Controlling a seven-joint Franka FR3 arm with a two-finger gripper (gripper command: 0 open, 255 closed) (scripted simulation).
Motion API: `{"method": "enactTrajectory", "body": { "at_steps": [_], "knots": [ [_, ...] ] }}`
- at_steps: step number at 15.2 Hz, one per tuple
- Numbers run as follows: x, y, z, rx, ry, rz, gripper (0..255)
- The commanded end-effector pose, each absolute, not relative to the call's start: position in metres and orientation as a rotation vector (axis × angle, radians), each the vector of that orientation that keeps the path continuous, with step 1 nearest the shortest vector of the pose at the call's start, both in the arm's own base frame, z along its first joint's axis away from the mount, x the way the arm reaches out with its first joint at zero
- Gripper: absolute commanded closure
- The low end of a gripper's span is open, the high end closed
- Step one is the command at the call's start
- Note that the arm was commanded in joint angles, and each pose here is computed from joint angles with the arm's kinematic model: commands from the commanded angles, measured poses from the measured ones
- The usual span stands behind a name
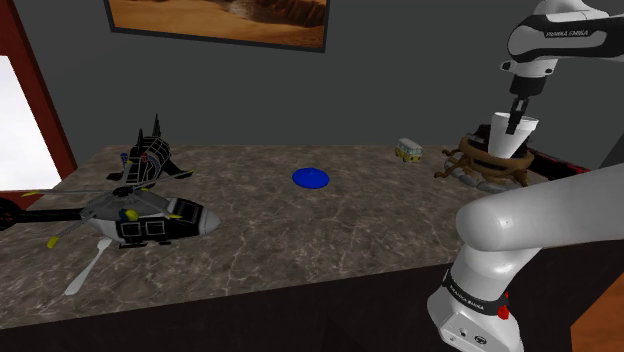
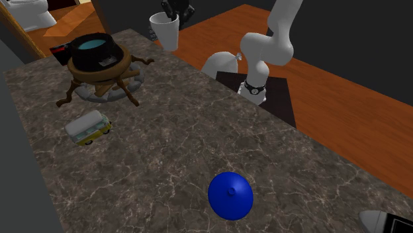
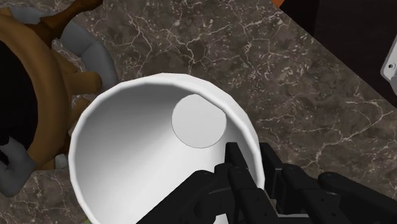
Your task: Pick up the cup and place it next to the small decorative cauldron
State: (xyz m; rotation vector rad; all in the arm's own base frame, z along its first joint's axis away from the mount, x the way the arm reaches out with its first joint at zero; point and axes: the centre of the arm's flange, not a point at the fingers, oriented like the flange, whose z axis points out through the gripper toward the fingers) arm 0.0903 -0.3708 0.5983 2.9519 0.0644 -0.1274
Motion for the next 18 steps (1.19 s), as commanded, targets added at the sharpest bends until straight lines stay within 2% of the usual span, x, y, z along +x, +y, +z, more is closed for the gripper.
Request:
{"method": "enactTrajectory", "body": {
  "at_steps": [1, 18],
  "knots": [
    [0.09, -0.37, 0.589, 2.951, 0.064, -0.127, 255],
    [0.09, -0.37, 0.499, 2.951, 0.064, -0.127, 255]
  ]
}}
